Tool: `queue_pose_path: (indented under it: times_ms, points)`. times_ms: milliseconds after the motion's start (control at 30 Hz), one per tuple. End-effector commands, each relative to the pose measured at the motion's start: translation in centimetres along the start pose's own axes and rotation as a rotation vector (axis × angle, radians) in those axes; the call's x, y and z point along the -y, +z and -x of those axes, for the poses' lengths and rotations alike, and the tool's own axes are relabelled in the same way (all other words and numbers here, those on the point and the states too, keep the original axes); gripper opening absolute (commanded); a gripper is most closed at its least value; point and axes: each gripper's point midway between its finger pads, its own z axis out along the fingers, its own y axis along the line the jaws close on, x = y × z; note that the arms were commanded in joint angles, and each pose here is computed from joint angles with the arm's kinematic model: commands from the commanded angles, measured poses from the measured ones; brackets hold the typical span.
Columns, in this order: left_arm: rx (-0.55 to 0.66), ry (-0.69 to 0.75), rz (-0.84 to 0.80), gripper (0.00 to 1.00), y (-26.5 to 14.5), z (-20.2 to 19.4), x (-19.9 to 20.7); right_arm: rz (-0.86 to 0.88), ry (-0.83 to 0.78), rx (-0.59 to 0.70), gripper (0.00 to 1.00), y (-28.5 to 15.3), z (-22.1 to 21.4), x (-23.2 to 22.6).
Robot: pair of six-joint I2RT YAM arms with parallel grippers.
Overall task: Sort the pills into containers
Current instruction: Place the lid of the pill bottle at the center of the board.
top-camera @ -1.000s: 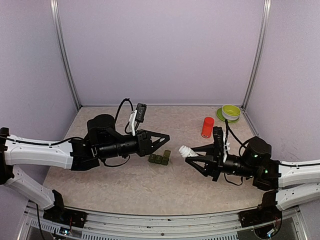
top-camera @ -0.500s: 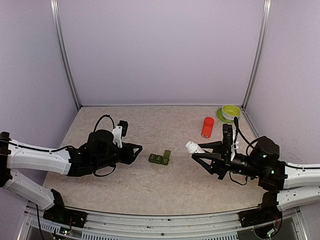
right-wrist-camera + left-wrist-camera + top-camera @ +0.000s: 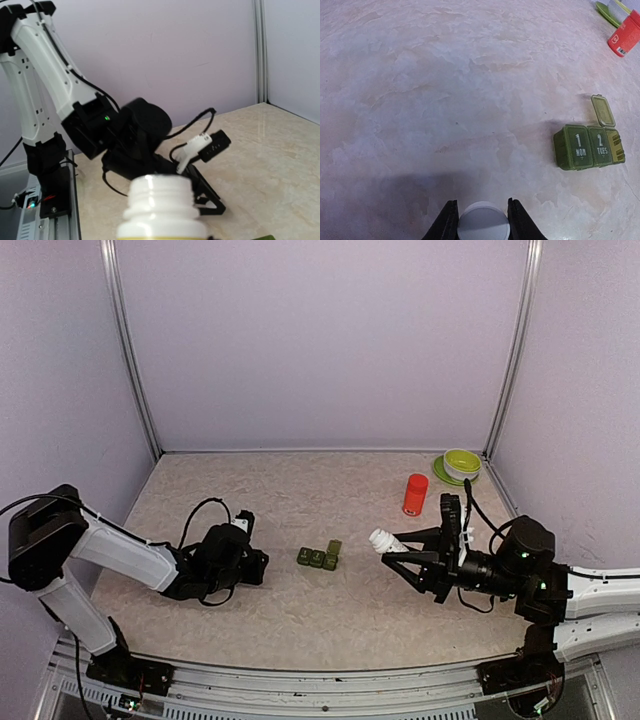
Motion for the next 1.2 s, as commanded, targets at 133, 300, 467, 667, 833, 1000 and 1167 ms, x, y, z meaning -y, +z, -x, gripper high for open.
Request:
queue_pose_path:
  times_ms: [133, 300, 467, 667, 833, 1000, 1167]
  points:
    - [-0.015, -0.032, 0.004, 0.30, 1.7, -1.5, -0.5, 0.005, 0.002, 0.010, 0.20, 0.0, -0.1, 0.0]
    - [-0.032, -0.032, -0.001, 0.30, 2.1, -2.2, -0.5, 0.008, 0.004, 0.007, 0.20, 0.0, -0.3, 0.0]
    - [-0.038, -0.041, -0.011, 0.35, 2.1, -2.4, -0.3, 0.002, 0.001, 0.002, 0.20, 0.0, -0.7, 0.1]
    - [-0.036, -0.046, -0.014, 0.43, 2.0, -2.2, -0.3, -0.001, -0.009, -0.006, 0.20, 0.2, -1.0, 0.2]
    - [-0.014, -0.055, -0.034, 0.55, 1.5, -1.1, 0.3, 0.001, -0.021, -0.017, 0.20, 0.5, -1.5, 0.3]
    - [0.005, -0.039, -0.065, 0.62, 1.1, 0.8, 1.4, 0.002, -0.030, -0.040, 0.20, 1.1, -2.6, 0.6]
    - [0.009, -0.023, -0.111, 0.68, 1.5, 2.4, 2.5, 0.004, -0.037, -0.066, 0.20, 1.9, -3.7, 1.2]
